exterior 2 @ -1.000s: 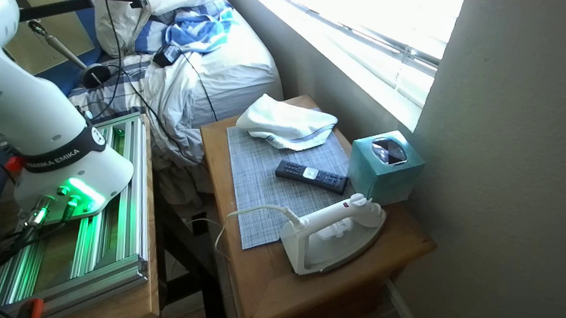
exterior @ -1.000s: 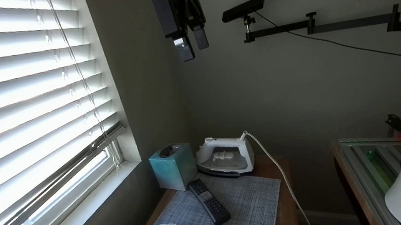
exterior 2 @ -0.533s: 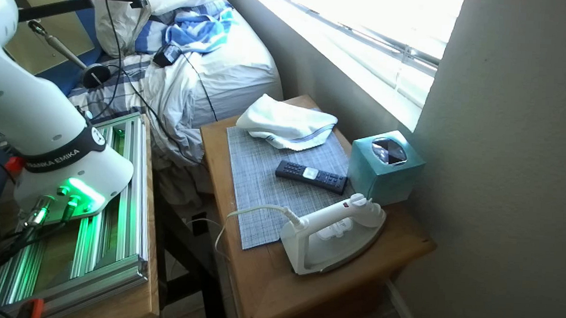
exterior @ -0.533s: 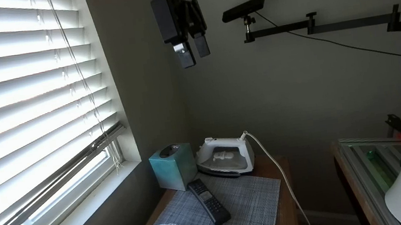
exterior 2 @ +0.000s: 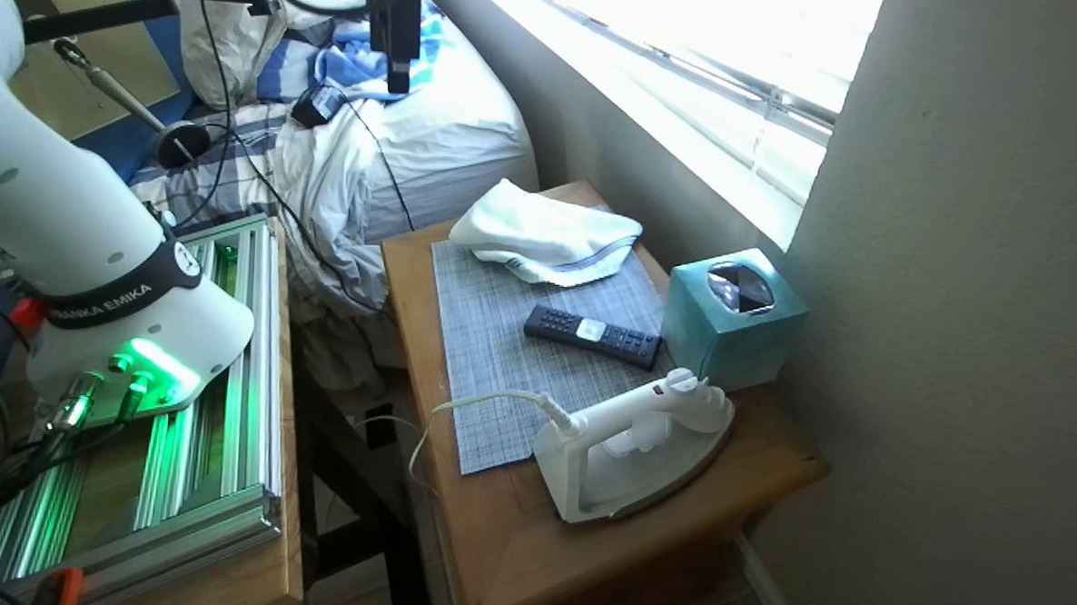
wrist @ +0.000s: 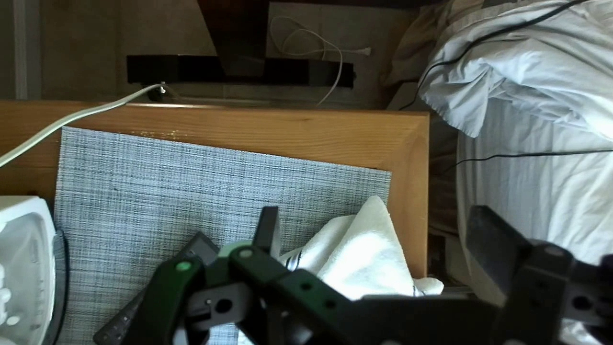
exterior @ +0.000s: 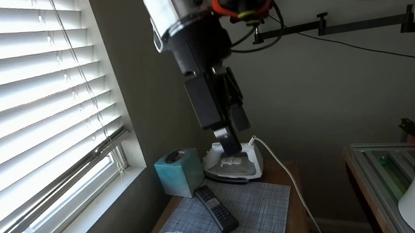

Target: Fold the kitchen towel

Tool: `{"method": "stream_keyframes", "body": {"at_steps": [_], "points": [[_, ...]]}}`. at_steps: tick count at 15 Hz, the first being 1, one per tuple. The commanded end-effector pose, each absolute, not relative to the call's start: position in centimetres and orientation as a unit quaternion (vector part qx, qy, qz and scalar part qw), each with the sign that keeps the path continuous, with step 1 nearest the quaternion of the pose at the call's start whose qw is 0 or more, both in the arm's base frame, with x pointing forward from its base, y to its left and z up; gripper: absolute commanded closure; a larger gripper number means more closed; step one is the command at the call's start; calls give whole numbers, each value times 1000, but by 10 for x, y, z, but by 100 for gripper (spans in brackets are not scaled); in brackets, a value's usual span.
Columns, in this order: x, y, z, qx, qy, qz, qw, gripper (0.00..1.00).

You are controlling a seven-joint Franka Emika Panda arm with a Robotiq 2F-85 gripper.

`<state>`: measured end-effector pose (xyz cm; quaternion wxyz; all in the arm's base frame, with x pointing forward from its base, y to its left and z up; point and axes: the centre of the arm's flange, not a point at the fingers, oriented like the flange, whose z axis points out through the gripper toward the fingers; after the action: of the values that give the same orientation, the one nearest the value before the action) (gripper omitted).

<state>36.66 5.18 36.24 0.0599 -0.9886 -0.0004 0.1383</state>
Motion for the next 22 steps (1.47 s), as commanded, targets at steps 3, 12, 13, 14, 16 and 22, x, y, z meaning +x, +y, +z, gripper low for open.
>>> {"method": "stream_keyframes", "body": {"at_steps": [3, 12, 13, 14, 16, 22], "points": [[351, 67, 321, -989, 10, 144, 33, 0], [345, 116, 255, -990, -49, 24, 130, 0], [345, 122, 247, -991, -56, 14, 124, 0], [344, 127, 236, -991, -67, 10, 113, 0], [348, 135, 205, -993, -74, 19, 85, 0], [338, 149, 125, -997, -52, 44, 43, 0]]}}
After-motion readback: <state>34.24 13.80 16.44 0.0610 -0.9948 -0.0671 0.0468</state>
